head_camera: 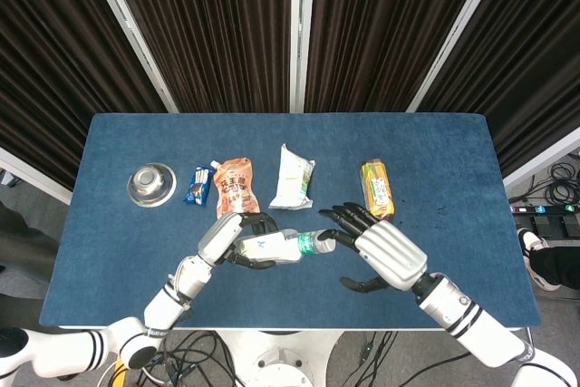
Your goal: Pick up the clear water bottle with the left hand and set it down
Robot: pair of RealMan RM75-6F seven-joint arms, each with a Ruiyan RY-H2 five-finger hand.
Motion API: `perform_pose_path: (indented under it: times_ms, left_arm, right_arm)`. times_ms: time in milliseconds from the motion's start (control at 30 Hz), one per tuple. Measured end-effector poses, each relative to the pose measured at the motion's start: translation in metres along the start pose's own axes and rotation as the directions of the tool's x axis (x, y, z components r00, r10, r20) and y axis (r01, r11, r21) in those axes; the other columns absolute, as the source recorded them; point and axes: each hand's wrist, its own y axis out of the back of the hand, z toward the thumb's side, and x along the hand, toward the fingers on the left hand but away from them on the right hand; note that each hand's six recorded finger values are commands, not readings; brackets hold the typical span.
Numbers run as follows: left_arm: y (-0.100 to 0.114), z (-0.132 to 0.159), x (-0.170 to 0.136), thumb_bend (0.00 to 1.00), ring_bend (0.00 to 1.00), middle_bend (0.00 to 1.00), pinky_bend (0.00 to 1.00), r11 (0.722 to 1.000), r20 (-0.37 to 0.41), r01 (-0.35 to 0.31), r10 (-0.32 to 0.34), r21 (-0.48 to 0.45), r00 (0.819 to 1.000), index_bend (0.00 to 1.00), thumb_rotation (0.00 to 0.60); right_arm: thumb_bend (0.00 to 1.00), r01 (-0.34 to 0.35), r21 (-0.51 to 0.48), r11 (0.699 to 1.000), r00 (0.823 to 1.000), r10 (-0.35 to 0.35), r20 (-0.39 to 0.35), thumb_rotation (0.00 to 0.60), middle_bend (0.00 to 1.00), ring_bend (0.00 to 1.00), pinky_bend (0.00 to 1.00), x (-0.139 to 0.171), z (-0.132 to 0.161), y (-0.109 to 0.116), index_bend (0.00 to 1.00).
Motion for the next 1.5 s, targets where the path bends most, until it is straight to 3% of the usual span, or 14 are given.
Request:
perform_pose_path:
  times_ms: [167,467,1500]
  left_arm:
    - [-0.001,0.004,0.000,0.25,0.55,0.62,0.53,1.000,0.012,0.004,-0.004,0.001,1.000,0.67,0.600]
    - [0.000,0.006,0.001,0.25,0.55,0.62,0.53,1.000,0.016,0.001,-0.001,0.005,1.000,0.67,0.600]
    - [-0.002,0.001,-0.002,0.25,0.55,0.62,0.53,1.000,0.001,0.003,-0.003,-0.007,1.000,0.67,0.600]
  right_arm:
    - [0.16,0.046,0.006,0.999,0.998,-0.047,0.030,0.579,0.05,0.00,0.00,-0.002,-0.010,0.008,0.25]
    - [0.16,-0.004,-0.002,1.000,0.998,0.004,0.067,0.578,0.05,0.00,0.00,-0.003,-0.021,-0.003,0.25]
    - [0.16,-0.017,0.013,1.000,1.000,0.017,0.024,0.579,0.05,0.00,0.00,0.004,-0.009,-0.008,0.25]
